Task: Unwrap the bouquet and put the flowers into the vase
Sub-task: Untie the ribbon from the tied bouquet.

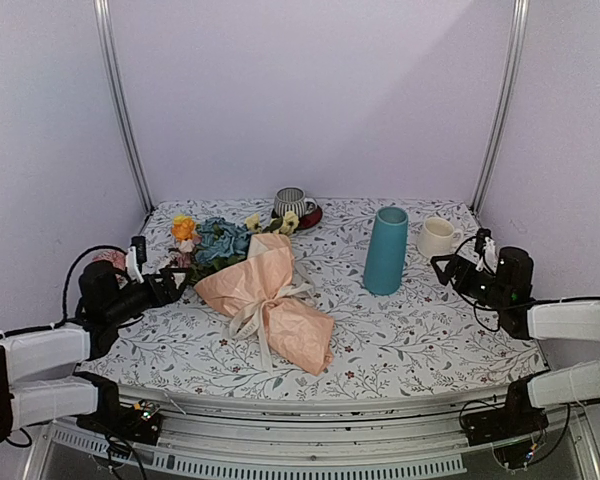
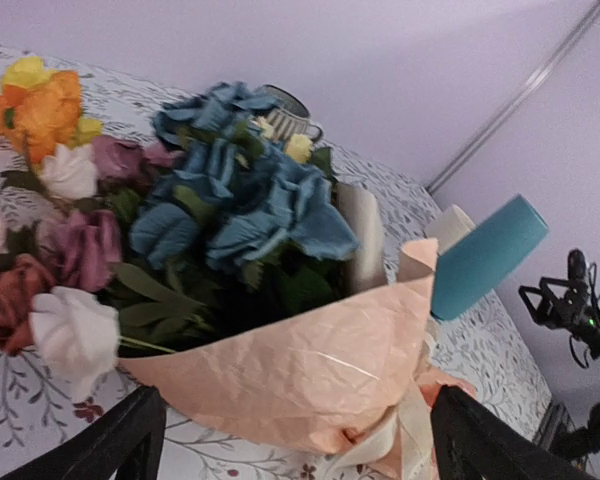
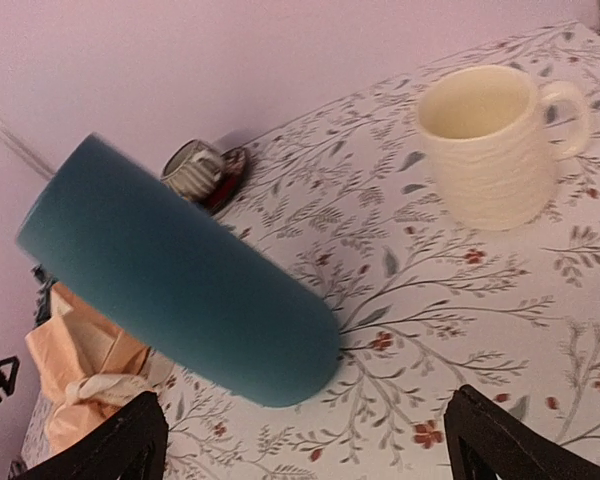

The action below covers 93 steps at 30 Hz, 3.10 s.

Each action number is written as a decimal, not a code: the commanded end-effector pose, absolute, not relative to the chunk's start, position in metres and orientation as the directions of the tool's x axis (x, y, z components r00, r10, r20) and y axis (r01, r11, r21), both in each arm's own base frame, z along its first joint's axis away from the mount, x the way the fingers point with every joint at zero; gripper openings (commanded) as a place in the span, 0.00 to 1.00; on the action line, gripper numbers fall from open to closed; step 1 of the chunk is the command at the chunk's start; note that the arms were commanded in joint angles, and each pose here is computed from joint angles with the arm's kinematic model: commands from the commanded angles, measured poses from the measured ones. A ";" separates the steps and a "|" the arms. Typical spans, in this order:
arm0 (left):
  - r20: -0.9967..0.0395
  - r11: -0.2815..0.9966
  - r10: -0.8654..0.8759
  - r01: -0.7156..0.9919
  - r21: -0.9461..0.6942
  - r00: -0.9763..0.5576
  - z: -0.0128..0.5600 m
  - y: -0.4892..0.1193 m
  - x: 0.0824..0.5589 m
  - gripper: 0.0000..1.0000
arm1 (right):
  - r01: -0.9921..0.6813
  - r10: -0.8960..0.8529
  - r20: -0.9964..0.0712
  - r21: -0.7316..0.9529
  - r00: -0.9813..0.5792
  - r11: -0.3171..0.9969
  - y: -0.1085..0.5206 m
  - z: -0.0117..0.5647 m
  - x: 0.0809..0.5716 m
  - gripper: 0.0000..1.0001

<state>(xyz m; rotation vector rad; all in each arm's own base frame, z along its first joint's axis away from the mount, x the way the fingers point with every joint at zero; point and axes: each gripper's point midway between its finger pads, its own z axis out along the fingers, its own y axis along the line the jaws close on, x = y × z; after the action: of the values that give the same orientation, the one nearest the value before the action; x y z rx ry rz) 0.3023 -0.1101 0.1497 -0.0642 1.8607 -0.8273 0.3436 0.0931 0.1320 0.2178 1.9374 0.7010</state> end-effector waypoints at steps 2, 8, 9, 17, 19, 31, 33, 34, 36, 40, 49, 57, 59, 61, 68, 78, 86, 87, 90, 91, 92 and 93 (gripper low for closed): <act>-0.832 0.702 -0.235 0.505 -0.503 -0.502 0.153 -0.166 0.277 0.92 | -0.437 0.280 -0.858 0.470 -0.432 0.767 0.164 0.163 0.322 0.96; -0.798 0.695 -0.182 0.499 -0.518 -0.575 0.139 -0.189 0.254 0.91 | -0.597 0.131 -0.887 0.401 -0.443 0.695 0.225 0.156 0.291 0.95; -0.789 0.687 -0.180 0.499 -0.528 -0.588 0.137 -0.192 0.252 0.91 | -0.617 0.109 -0.888 0.394 -0.447 0.681 0.233 0.154 0.288 0.95; -0.759 0.639 -0.088 0.548 -0.540 -0.645 0.126 -0.221 0.231 0.74 | -0.777 -0.076 -0.898 0.330 -0.434 0.537 0.308 0.141 0.258 0.92; -0.749 0.629 -0.061 0.557 -0.542 -0.660 0.122 -0.229 0.224 0.65 | -0.793 -0.105 -0.899 0.315 -0.425 0.521 0.319 0.137 0.254 0.92; -0.653 0.600 -0.046 0.502 -0.623 -0.756 0.107 -0.286 0.171 0.67 | -0.821 -0.191 -0.878 0.306 -0.439 0.481 0.356 0.118 0.255 0.93; -0.660 0.635 -0.025 0.498 -0.591 -0.751 0.103 -0.295 0.166 0.67 | -0.820 -0.190 -0.881 0.298 -0.434 0.489 0.357 0.119 0.257 0.93; -0.653 0.657 -0.018 0.484 -0.579 -0.757 0.098 -0.297 0.165 0.67 | -0.816 -0.185 -0.882 0.296 -0.432 0.497 0.356 0.120 0.258 0.93; -0.635 0.682 -0.038 0.445 -0.581 -0.772 0.092 -0.298 0.165 0.68 | -0.800 -0.170 -0.888 0.284 -0.427 0.529 0.351 0.123 0.263 0.93; -0.602 0.687 -0.064 0.403 -0.605 -0.796 0.078 -0.300 0.165 0.68 | -0.758 -0.105 -0.917 0.250 -0.386 0.602 0.334 0.143 0.271 0.95; -0.577 0.716 -0.053 0.371 -0.591 -0.815 0.059 -0.306 0.167 0.67 | -0.693 0.092 -0.946 0.293 -0.312 0.659 0.317 0.191 0.285 0.94; -0.568 0.762 -0.050 0.336 -0.554 -0.822 0.047 -0.303 0.172 0.61 | -0.694 0.014 -0.955 0.225 -0.296 0.684 0.327 0.161 0.297 0.93; -0.562 0.781 -0.037 0.326 -0.532 -0.826 0.042 -0.303 0.174 0.61 | -0.712 0.021 -0.957 0.231 -0.291 0.664 0.327 0.155 0.291 0.93; -0.560 0.797 -0.034 0.316 -0.516 -0.828 0.040 -0.303 0.176 0.60 | -0.723 0.024 -0.956 0.239 -0.294 0.648 0.329 0.156 0.288 0.93; -0.537 0.849 -0.068 0.234 -0.474 -0.841 0.024 -0.293 0.183 0.48 | -0.719 0.026 -0.958 0.232 -0.286 0.655 0.327 0.158 0.289 0.93; -0.527 0.901 -0.042 0.196 -0.388 -0.849 0.012 -0.289 0.189 0.50 | -0.723 0.032 -0.959 0.233 -0.281 0.650 0.326 0.161 0.287 0.93; -0.517 0.923 -0.014 0.187 -0.335 -0.856 0.002 -0.290 0.193 0.39 | -0.729 0.022 -0.960 0.225 -0.278 0.646 0.327 0.160 0.286 0.93; -0.517 0.924 -0.019 0.182 -0.335 -0.856 0.003 -0.289 0.194 0.33 | -0.731 0.021 -0.961 0.225 -0.277 0.644 0.327 0.160 0.287 0.93; -0.525 0.923 -0.024 0.184 -0.339 -0.851 0.008 -0.287 0.195 0.13 | -0.735 0.014 -0.960 0.225 -0.281 0.640 0.329 0.159 0.286 0.93; -0.533 0.919 -0.029 0.188 -0.348 -0.845 0.013 -0.288 0.196 0.07 | -0.737 0.013 -0.960 0.224 -0.281 0.638 0.330 0.159 0.286 0.93; -0.542 0.914 -0.029 0.197 -0.354 -0.840 0.017 -0.288 0.196 0.03 | -0.739 0.009 -0.959 0.224 -0.282 0.636 0.330 0.158 0.286 0.93; -0.551 0.908 -0.032 0.206 -0.365 -0.834 0.023 -0.289 0.197 0.00 | -0.739 0.008 -0.959 0.223 -0.283 0.636 0.331 0.158 0.286 0.93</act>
<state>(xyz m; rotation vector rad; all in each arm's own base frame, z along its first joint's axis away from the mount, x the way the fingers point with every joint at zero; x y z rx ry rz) 0.1986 -0.2961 0.0150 0.1002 2.5133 -0.5744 0.2890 0.3256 0.1518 -0.5763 1.7434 0.7995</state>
